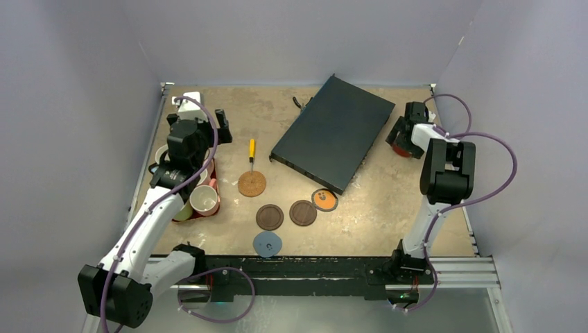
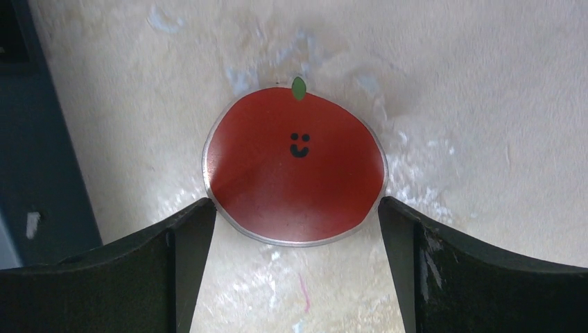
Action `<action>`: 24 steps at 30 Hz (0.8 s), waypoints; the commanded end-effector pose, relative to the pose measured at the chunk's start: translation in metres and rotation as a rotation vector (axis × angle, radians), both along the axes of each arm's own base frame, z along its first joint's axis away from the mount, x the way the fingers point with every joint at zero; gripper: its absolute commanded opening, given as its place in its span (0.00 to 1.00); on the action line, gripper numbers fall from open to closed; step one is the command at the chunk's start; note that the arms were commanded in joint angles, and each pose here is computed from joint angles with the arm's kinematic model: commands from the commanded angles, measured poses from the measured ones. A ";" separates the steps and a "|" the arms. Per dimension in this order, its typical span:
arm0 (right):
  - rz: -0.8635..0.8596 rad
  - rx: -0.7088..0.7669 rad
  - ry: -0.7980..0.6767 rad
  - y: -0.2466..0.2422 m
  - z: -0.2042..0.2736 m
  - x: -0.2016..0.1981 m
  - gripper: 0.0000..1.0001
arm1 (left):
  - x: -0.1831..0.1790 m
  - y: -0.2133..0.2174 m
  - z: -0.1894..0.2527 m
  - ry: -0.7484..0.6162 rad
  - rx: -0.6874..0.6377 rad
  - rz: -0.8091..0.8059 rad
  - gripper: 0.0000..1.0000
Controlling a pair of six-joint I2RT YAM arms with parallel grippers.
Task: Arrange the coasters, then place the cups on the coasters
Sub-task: Move the coaster to the center of the board.
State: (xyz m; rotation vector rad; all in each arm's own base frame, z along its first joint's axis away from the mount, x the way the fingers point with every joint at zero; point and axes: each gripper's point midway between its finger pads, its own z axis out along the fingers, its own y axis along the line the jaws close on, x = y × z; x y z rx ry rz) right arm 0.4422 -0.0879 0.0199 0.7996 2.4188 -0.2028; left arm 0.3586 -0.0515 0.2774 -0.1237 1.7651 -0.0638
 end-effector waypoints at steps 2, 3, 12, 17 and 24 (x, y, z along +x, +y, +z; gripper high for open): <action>0.006 -0.013 0.176 -0.009 -0.041 -0.019 0.91 | 0.004 0.001 0.006 -0.029 0.011 0.006 0.99; 0.008 -0.014 0.167 -0.010 -0.039 -0.013 0.91 | 0.005 0.000 0.005 -0.028 0.011 0.006 0.99; 0.005 -0.033 0.153 -0.019 -0.040 0.016 0.91 | 0.009 -0.002 -0.005 -0.002 0.017 0.002 0.99; 0.015 -0.040 0.135 -0.021 -0.033 0.028 0.92 | 0.010 -0.004 -0.008 0.004 0.019 -0.009 0.99; 0.031 -0.030 0.073 -0.018 -0.009 0.035 0.98 | 0.010 -0.004 -0.009 0.007 0.023 -0.014 0.99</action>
